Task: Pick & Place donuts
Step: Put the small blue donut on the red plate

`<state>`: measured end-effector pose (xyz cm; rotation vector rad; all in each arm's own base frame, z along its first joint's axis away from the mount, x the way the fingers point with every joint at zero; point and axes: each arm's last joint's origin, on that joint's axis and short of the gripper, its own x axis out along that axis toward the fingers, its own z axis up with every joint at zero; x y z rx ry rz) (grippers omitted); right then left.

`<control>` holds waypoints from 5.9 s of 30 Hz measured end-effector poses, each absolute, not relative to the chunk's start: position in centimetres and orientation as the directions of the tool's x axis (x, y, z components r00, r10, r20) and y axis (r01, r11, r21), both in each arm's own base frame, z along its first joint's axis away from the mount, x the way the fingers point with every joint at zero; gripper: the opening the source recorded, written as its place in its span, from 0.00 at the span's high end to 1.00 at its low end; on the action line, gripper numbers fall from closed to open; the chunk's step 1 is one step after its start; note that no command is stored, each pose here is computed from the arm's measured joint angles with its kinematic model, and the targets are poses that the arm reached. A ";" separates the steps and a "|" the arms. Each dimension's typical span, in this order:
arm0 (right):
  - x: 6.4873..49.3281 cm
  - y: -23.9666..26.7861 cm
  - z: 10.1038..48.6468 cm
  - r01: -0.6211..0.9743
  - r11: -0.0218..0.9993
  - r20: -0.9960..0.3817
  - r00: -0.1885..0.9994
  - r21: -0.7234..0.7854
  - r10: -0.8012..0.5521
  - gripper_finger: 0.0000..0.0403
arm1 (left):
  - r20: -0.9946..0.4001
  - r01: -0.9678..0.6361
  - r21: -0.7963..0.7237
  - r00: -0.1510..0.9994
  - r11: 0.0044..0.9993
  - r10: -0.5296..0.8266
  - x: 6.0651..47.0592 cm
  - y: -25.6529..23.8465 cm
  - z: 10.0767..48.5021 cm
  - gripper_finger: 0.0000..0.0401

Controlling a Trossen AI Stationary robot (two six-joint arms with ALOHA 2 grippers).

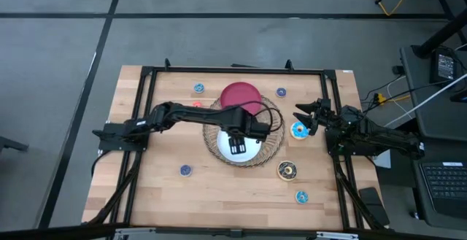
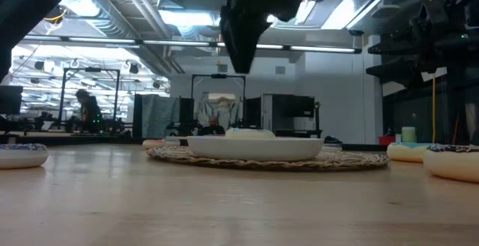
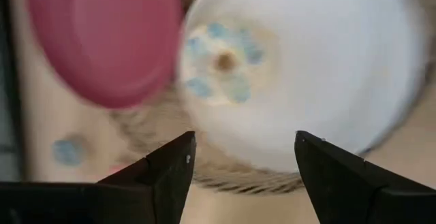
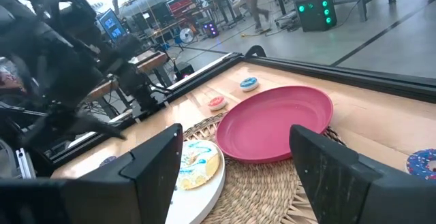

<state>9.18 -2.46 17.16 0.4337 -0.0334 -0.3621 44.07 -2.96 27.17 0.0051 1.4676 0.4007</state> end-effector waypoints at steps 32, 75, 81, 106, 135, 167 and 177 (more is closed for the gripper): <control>9.2 -2.5 17.2 0.336 0.845 -0.045 0.936 0.417 -0.350 0.33 | -0.985 -0.570 0.148 -0.011 0.808 0.173 33.5 -8.4 29.6 0.39; 9.2 -2.5 17.2 0.336 0.845 -0.045 0.936 0.417 -0.350 0.33 | -0.995 -0.726 0.093 -0.085 0.681 0.046 25.1 -13.4 16.9 0.39; 9.2 -2.5 17.2 0.336 0.845 -0.045 0.936 0.417 -0.350 0.33 | -0.996 -0.742 0.086 -0.079 0.664 0.041 24.8 -13.2 16.0 0.39; 9.2 -2.5 17.2 0.336 0.845 -0.045 0.936 0.417 -0.350 0.33 | -0.997 -0.723 0.078 -0.053 0.686 0.058 25.5 -13.3 14.8 0.52; 9.2 -2.5 17.2 0.336 0.845 -0.044 0.936 0.417 -0.350 0.33 | -1.000 -0.329 0.000 -0.013 0.944 -0.004 24.7 -15.0 15.7 0.97; 9.2 -2.5 17.2 0.336 0.845 -0.045 0.936 0.417 -0.350 0.33 | -0.996 -0.488 0.083 -0.010 0.869 0.090 24.1 3.7 25.3 0.98; 9.2 -2.5 17.2 0.336 0.845 -0.045 0.936 0.417 -0.350 0.33 | -0.992 -0.519 0.117 -0.029 0.847 0.120 27.9 9.0 26.7 0.99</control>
